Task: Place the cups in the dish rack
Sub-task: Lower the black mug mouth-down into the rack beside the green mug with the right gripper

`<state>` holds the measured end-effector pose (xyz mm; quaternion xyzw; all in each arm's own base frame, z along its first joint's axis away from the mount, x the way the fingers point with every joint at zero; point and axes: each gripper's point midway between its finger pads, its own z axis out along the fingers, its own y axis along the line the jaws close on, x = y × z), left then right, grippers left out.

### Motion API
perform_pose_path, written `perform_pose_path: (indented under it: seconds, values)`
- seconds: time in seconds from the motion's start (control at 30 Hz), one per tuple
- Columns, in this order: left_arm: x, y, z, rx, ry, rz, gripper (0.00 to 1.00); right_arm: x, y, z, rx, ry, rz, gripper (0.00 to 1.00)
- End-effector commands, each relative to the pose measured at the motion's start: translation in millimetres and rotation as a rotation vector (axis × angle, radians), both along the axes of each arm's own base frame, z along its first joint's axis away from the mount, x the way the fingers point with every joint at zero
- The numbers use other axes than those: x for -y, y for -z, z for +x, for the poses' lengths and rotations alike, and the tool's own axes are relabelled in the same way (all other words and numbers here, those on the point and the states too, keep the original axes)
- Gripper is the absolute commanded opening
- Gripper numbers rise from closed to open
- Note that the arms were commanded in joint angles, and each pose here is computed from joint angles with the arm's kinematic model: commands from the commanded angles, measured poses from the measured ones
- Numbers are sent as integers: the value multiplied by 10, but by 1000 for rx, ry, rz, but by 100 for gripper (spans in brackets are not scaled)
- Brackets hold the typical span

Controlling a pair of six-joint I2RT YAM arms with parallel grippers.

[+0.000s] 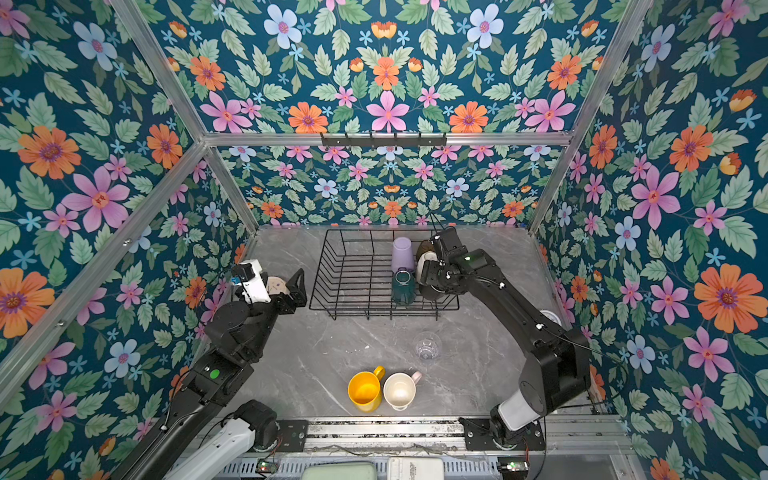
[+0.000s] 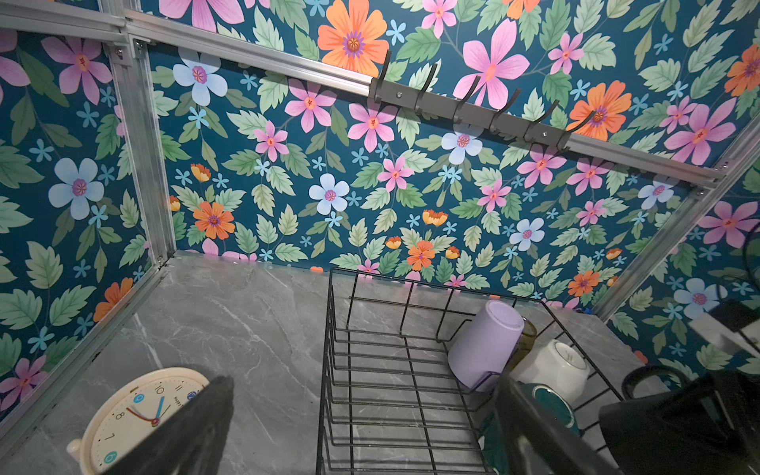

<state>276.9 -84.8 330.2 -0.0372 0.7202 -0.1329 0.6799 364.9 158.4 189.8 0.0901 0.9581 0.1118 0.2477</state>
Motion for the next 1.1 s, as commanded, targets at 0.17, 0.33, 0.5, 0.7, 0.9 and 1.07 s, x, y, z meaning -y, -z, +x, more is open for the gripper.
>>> perform_pose_path:
  seconds: [0.17, 0.33, 0.5, 0.7, 0.9, 1.07]
  values:
    - [-10, -21, -4, 11, -4, 2, 100, -103, 224, 192, 1, 17, -11, 0]
    - [-25, -24, -8, 13, -9, 1, 100, -135, 474, 235, -47, 21, -37, 0]
    - [-21, -18, -10, 12, -8, 1, 100, -161, 617, 246, -73, 24, -46, 0]
    - [-25, -16, -11, 10, -10, 3, 100, -185, 680, 244, -91, 19, -50, 22]
    - [-29, -11, -11, 7, -12, 5, 100, -188, 617, 212, -75, 13, -39, 64]
    - [-38, 0, -5, 2, -19, 4, 100, -185, 519, 216, -49, 8, -28, 77]
